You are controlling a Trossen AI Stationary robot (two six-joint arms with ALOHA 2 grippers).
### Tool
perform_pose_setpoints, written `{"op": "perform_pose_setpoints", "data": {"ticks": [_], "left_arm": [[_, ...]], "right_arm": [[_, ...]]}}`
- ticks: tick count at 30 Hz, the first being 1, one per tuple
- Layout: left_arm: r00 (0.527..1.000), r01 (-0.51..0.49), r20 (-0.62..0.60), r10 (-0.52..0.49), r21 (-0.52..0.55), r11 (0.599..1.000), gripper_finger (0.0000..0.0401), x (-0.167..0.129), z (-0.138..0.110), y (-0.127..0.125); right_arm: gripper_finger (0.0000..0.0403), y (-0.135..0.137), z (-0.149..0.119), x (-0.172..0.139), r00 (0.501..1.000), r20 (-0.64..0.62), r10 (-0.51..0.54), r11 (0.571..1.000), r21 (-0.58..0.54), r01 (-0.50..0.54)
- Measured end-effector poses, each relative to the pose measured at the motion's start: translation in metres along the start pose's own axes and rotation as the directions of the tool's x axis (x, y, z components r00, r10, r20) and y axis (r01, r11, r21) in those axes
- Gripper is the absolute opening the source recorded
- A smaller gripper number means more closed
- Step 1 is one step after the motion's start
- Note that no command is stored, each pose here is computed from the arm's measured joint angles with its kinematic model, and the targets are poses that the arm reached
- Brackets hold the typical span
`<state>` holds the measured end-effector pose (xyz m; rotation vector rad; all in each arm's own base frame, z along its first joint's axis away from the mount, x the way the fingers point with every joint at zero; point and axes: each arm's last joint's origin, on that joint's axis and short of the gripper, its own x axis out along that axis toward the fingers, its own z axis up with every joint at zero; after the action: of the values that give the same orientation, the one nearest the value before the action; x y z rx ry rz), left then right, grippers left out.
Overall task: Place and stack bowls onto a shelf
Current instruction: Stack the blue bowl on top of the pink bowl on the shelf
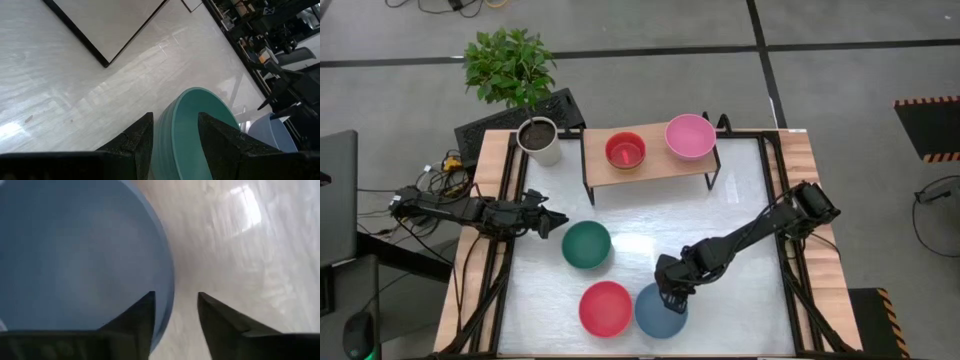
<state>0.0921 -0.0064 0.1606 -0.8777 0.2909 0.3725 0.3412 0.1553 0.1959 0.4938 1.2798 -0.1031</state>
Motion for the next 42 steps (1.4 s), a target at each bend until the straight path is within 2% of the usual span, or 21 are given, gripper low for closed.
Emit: {"op": "perform_pose_setpoints", "data": {"ticks": [6, 7, 12, 17, 22, 27, 30, 33, 35, 39, 42], "left_arm": [[1.0, -0.016, 0.027, 0.016, 0.006, 1.0, 0.014, 0.0, 0.001, 0.0], [0.999, -0.018, 0.03, 0.018, 0.006, 1.0, 0.014, 0.0, 0.001, 0.0], [0.999, -0.018, 0.03, 0.018, 0.006, 1.0, 0.014, 0.0, 0.001, 0.0], [0.999, -0.019, 0.031, 0.018, 0.006, 1.0, 0.014, 0.0, 0.001, 0.0], [1.0, -0.015, 0.027, 0.015, 0.005, 1.0, 0.014, 0.0, 0.001, 0.0], [1.0, -0.009, 0.016, 0.009, -0.003, 1.0, 0.014, 0.0, 0.001, 0.0], [1.0, -0.007, 0.015, 0.007, -0.005, 1.0, 0.014, 0.0, 0.001, 0.0], [1.0, -0.006, 0.015, 0.006, -0.005, 1.0, 0.014, 0.0, 0.001, 0.0], [1.0, -0.007, 0.015, 0.007, -0.005, 1.0, 0.014, 0.0, 0.001, 0.0], [1.0, -0.008, 0.016, 0.008, -0.02, 1.0, 0.014, 0.0, 0.001, 0.0], [1.0, -0.007, 0.016, 0.008, -0.021, 1.0, 0.014, 0.0, 0.001, 0.0]], "right_arm": [[0.0033, -0.006, 0.004, 0.0, 1.0, -0.008, -0.018, 0.999, 0.036, 0.018], [0.0027, -0.007, 0.004, -0.001, 1.0, -0.01, -0.024, 0.998, 0.05, 0.025], [0.0027, -0.016, 0.009, -0.003, 0.995, 0.023, -0.097, 0.986, 0.142, 0.093], [0.0027, -0.028, 0.015, -0.028, 0.99, 0.057, -0.127, 0.972, 0.205, 0.113], [0.0027, -0.047, 0.02, -0.08, 0.985, 0.137, -0.101, 0.961, 0.272, 0.061], [0.0027, -0.077, 0.018, -0.156, 0.946, 0.319, -0.051, 0.941, 0.333, -0.062], [0.0027, -0.099, 0.011, -0.203, 0.876, 0.48, -0.043, 0.924, 0.352, -0.148], [0.0027, -0.122, -0.001, -0.247, 0.76, 0.646, -0.076, 0.904, 0.367, -0.221], [0.0027, -0.138, -0.01, -0.274, 0.655, 0.746, -0.124, 0.889, 0.377, -0.261], [0.0027, -0.168, -0.029, -0.312, 0.468, 0.836, -0.286, 0.846, 0.449, -0.286], [0.0027, -0.188, -0.038, -0.327, 0.394, 0.835, -0.386, 0.818, 0.506, -0.272]]}}
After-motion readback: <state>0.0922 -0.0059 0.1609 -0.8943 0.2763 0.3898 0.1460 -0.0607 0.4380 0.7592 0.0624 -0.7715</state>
